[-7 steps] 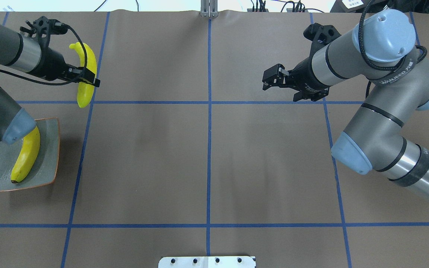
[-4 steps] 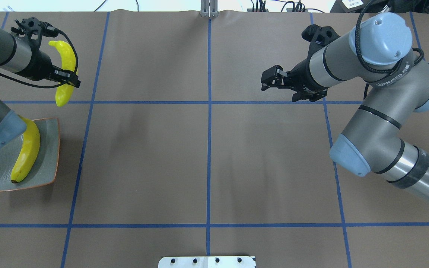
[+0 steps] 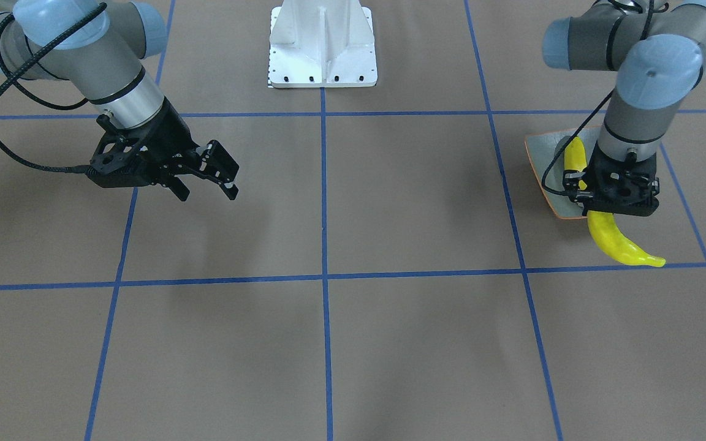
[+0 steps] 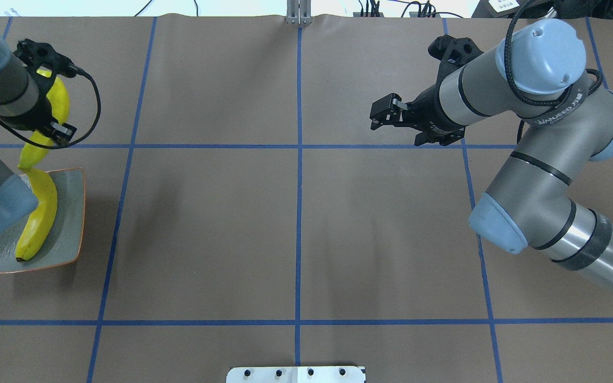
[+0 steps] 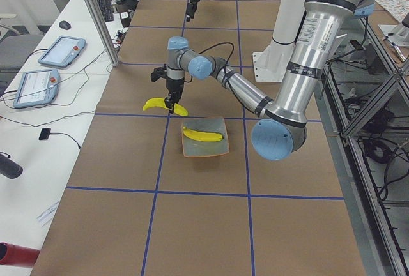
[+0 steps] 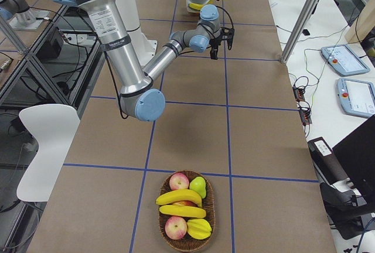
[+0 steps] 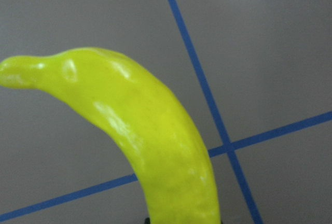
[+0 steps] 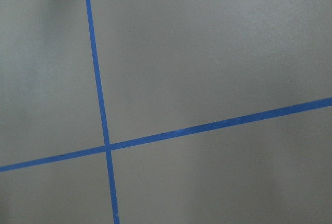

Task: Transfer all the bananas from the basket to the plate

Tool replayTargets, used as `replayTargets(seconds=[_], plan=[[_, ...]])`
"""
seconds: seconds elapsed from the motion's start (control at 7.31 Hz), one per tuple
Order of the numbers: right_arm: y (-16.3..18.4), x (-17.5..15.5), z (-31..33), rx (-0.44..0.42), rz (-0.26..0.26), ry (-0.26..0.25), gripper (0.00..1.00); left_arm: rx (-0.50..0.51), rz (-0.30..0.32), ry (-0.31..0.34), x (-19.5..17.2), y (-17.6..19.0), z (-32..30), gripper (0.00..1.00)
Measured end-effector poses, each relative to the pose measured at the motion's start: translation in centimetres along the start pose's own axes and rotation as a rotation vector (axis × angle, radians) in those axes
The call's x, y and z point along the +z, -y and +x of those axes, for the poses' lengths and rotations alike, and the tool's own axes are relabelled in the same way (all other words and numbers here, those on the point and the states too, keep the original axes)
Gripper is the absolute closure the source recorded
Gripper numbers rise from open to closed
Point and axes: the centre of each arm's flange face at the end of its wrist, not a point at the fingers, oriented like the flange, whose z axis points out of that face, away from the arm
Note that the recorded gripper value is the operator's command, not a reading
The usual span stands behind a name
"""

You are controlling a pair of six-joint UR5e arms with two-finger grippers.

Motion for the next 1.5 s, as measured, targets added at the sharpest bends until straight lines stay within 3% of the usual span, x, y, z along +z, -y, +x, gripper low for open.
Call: replayTargets(seconds=[0.41, 0.68, 1.09, 1.5], plan=[[-0.1, -0.1, -0.3, -0.002, 0.0, 0.004, 0.0, -0.001, -0.195, 0.137, 2.0, -4.2, 4.3, 1.0], [-0.2, -0.1, -0.3, -0.002, -0.001, 0.005, 0.0, 0.021, -0.266, 0.175, 2.6, -6.5, 6.5, 1.0], [-0.1, 0.1, -0.2, -0.002, -0.003, 0.002, 0.0, 0.064, -0.302, 0.243, 5.3, -9.8, 9.7, 1.0], [-0.2, 0.2, -0.2, -0.003, -0.004, 0.0, 0.0, 0.087, -0.324, 0.261, 6.6, -11.2, 10.5, 0.96]])
